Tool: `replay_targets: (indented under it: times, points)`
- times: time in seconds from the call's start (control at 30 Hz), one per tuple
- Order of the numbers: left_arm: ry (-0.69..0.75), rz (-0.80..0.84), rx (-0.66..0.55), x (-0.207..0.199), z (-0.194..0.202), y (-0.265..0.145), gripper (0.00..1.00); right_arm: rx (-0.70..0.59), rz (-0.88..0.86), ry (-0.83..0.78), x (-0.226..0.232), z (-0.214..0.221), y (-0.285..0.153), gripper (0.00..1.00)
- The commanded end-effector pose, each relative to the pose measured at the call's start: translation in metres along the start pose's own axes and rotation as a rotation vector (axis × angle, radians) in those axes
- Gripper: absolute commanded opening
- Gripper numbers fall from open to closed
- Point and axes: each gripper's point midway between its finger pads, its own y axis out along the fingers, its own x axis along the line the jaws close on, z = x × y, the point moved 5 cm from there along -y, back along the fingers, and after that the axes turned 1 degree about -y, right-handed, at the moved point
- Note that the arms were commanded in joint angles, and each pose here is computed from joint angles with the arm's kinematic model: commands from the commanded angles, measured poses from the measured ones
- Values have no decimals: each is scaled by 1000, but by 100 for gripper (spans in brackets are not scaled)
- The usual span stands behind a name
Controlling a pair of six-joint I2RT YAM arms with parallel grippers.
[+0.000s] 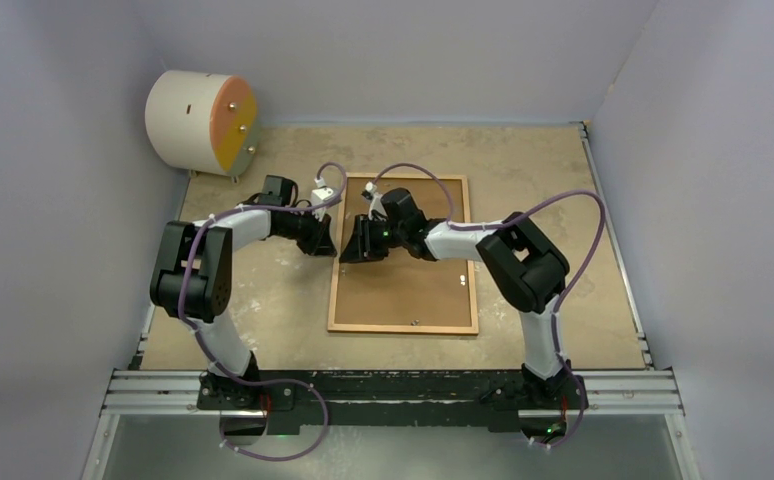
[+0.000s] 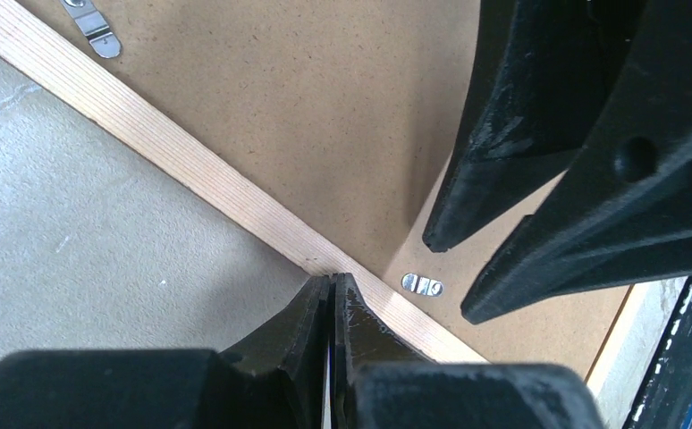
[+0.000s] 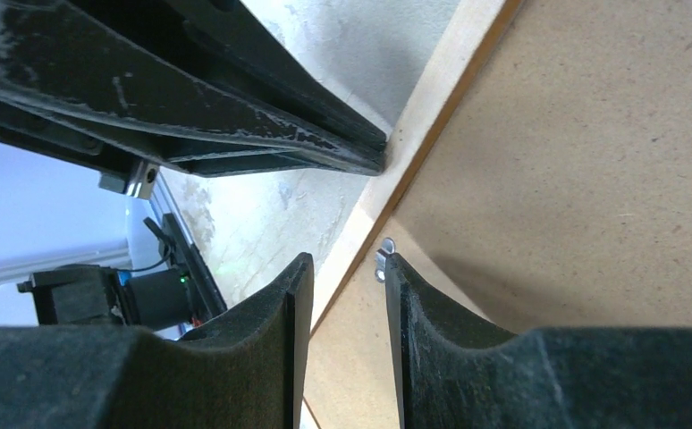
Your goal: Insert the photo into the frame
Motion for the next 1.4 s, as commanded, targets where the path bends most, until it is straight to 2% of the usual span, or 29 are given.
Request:
replay_targets:
  times: [0.0,0.53,1.37]
  points:
    - [-21,-75,90,16,25,11,4,-4,21,-19,-8,3,5,38]
    - [-33,-80,102,18,28,12,0,33,72,-21,-13,20,16,35]
    - [-24,-85,108,18,30,12,0,67,26,-26,-3,23,24,33]
